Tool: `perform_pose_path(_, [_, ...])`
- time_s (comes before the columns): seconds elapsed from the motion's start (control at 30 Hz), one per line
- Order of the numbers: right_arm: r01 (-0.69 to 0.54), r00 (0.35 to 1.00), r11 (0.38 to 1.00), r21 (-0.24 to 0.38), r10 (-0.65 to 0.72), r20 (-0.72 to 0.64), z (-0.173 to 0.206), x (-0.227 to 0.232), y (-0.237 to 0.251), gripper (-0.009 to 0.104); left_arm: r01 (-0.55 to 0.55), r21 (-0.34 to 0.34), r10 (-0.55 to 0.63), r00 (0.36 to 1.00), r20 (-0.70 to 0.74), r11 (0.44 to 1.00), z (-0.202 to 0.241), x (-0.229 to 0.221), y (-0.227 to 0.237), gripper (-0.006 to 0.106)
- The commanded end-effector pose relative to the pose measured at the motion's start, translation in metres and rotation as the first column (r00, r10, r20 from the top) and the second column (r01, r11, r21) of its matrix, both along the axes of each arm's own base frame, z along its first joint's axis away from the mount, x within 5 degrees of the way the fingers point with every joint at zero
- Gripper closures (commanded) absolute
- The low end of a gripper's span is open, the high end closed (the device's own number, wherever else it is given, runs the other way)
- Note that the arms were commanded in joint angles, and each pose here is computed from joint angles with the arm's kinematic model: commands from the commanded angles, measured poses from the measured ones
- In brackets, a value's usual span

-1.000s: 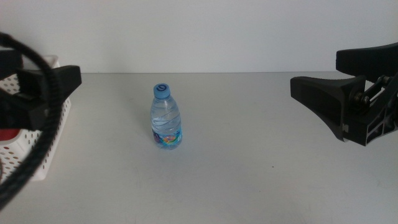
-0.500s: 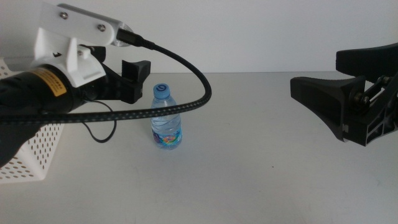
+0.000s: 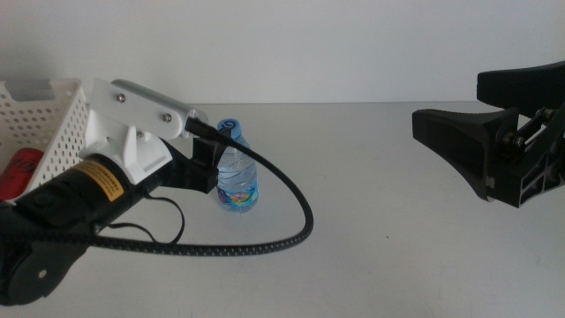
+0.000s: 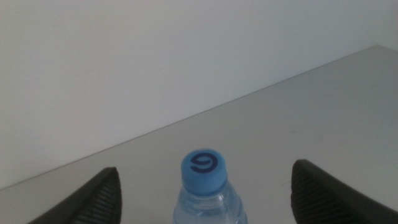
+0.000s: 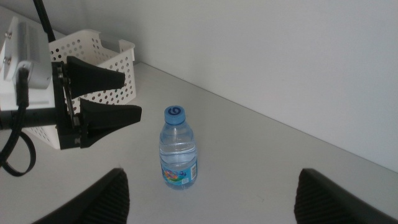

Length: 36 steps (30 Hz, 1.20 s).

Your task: Use arms to grab the bottles and put them into the dustbin to the left of the table.

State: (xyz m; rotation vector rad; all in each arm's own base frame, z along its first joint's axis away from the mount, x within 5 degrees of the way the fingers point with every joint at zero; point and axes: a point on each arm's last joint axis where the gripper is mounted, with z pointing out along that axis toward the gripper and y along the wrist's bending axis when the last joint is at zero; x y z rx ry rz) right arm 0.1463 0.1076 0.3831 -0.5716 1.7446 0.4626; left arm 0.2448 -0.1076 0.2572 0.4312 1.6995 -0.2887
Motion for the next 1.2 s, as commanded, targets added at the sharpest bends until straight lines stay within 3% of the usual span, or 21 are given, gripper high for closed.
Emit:
perform_pose_path(0.0, [-0.005,0.995,0.998,0.056,-0.001,0.100,0.020,-0.002,-0.001,0.027,0.023,-0.103,-0.006,0.987,0.163,0.994,0.011,-0.003,-0.001,0.007])
perform_pose_path(0.3, [-0.005,0.995,0.998,0.056,-0.001,0.100,0.020,-0.002,-0.001,0.027,0.056,-0.193,-0.020,0.982,0.186,0.980,-0.023,0.019,-0.012,0.007])
perform_pose_path(1.17, [-0.005,0.995,0.998,0.056,-0.001,0.100,0.020,-0.002,-0.001,0.027,-0.018,-0.178,0.030,0.997,0.064,0.984,-0.104,0.095,-0.035,0.007])
